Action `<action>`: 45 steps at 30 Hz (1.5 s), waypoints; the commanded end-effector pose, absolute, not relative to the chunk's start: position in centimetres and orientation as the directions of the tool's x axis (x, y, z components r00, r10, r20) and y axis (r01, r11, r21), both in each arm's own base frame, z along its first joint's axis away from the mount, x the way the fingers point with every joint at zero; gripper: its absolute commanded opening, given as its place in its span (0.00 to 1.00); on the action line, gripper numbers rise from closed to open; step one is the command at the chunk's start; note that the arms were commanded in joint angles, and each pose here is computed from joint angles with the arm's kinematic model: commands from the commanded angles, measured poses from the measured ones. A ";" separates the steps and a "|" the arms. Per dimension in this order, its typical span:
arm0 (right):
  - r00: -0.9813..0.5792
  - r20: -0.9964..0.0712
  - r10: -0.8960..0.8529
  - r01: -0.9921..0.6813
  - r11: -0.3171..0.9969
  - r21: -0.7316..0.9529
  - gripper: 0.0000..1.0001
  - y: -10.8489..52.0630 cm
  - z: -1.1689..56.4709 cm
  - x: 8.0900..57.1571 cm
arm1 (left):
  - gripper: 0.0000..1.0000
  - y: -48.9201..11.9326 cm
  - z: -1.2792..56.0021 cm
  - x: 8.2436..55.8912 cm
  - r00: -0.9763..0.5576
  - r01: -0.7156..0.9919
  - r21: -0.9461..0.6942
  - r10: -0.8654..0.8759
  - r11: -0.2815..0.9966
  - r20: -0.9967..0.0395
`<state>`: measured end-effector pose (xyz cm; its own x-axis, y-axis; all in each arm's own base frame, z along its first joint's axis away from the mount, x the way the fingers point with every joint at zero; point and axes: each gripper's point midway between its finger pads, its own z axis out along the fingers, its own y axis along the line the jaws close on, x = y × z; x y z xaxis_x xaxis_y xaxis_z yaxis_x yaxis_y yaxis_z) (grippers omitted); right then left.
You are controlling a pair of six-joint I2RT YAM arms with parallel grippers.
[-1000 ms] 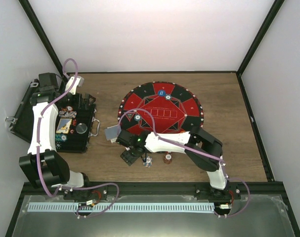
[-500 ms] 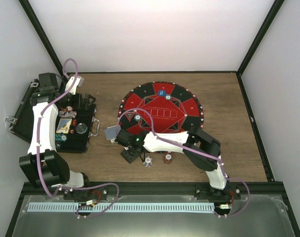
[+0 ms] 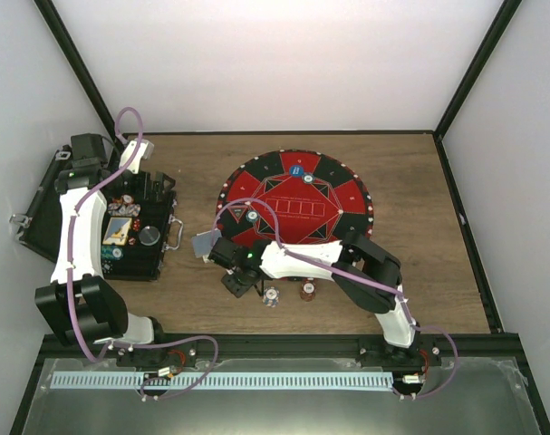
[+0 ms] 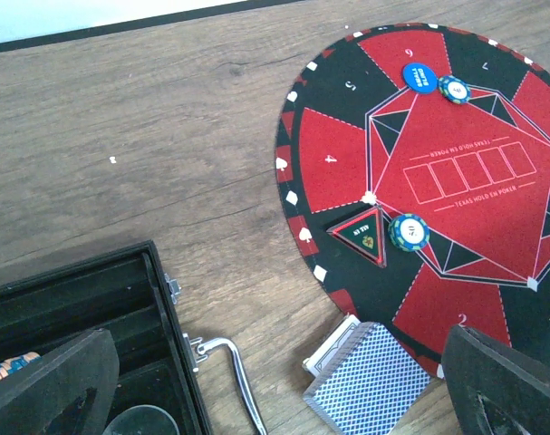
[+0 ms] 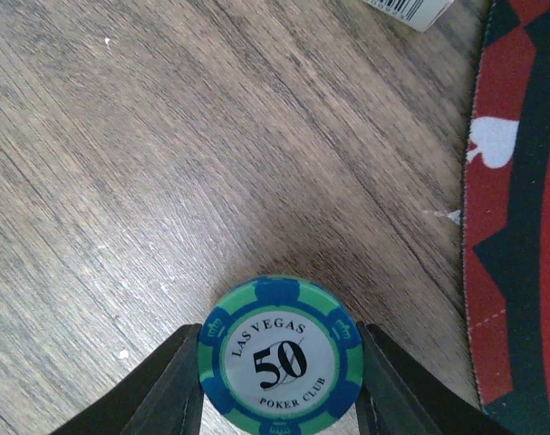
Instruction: Distribute texas hold em gaming equipment
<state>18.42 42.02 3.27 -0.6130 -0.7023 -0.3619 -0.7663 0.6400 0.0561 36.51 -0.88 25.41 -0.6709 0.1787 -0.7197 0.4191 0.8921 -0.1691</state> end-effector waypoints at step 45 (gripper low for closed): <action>-0.899 -0.381 -0.215 -0.215 0.976 -0.043 0.35 17.7 2.2 31.2 | 1.00 -0.9 27.8 36.4 -0.632 0.445 -0.144 0.196 0.884 -0.750</action>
<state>30.37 18.06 2.66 -0.9032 -0.2266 -0.3644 -0.2308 0.9725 -0.0326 36.41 -0.89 26.42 -0.6565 0.1914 -0.7296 0.4304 0.8894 -0.1539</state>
